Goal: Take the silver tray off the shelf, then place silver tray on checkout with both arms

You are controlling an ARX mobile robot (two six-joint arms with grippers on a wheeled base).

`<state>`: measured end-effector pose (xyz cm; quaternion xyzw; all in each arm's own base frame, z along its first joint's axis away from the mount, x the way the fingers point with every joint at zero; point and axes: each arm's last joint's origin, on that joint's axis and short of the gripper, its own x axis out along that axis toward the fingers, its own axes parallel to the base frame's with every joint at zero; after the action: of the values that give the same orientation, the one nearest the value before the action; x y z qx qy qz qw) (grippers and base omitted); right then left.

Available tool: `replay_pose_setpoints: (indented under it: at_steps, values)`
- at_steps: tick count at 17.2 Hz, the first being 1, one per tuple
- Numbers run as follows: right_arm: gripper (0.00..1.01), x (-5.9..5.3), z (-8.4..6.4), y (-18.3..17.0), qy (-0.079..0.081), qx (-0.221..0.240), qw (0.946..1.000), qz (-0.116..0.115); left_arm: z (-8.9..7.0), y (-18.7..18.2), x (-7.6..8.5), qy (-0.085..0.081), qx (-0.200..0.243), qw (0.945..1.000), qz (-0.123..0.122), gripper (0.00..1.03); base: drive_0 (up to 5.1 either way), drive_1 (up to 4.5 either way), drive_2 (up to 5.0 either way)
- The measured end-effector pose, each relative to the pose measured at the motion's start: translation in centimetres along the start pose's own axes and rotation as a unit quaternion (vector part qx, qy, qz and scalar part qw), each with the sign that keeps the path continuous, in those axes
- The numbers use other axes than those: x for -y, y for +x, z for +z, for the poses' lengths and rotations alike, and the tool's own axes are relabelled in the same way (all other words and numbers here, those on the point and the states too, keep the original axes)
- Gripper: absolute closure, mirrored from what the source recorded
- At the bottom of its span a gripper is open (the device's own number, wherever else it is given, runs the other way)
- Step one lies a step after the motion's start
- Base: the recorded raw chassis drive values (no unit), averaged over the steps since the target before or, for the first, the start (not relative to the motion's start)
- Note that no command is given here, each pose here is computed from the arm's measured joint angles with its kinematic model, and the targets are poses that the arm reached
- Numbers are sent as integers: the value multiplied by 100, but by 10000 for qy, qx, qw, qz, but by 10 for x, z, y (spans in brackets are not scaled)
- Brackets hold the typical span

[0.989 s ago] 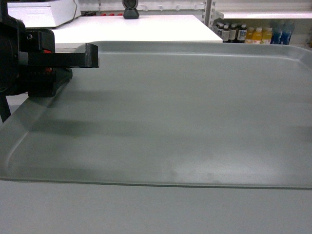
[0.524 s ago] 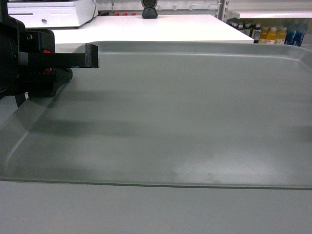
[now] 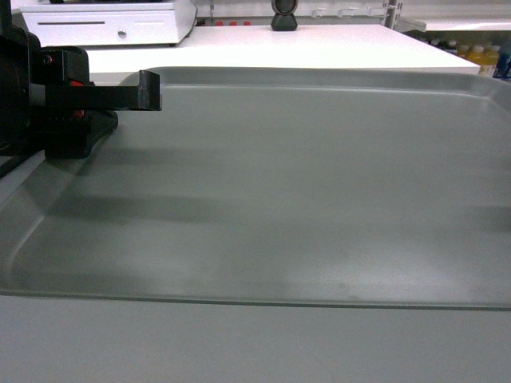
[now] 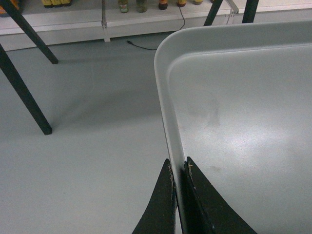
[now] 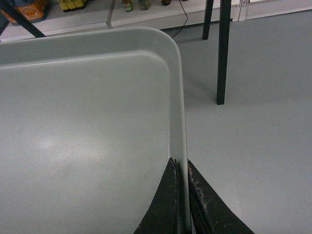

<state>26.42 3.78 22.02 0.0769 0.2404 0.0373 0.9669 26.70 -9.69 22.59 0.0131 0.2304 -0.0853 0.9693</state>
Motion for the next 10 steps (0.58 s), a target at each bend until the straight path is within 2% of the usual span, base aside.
replay_pose_setpoints:
  at_steps: [10]
  values:
    - [98, -1, 0, 0, -13, 6, 10000, 19, 0, 0, -1, 0, -4, 10000, 22, 99, 0, 0, 0]
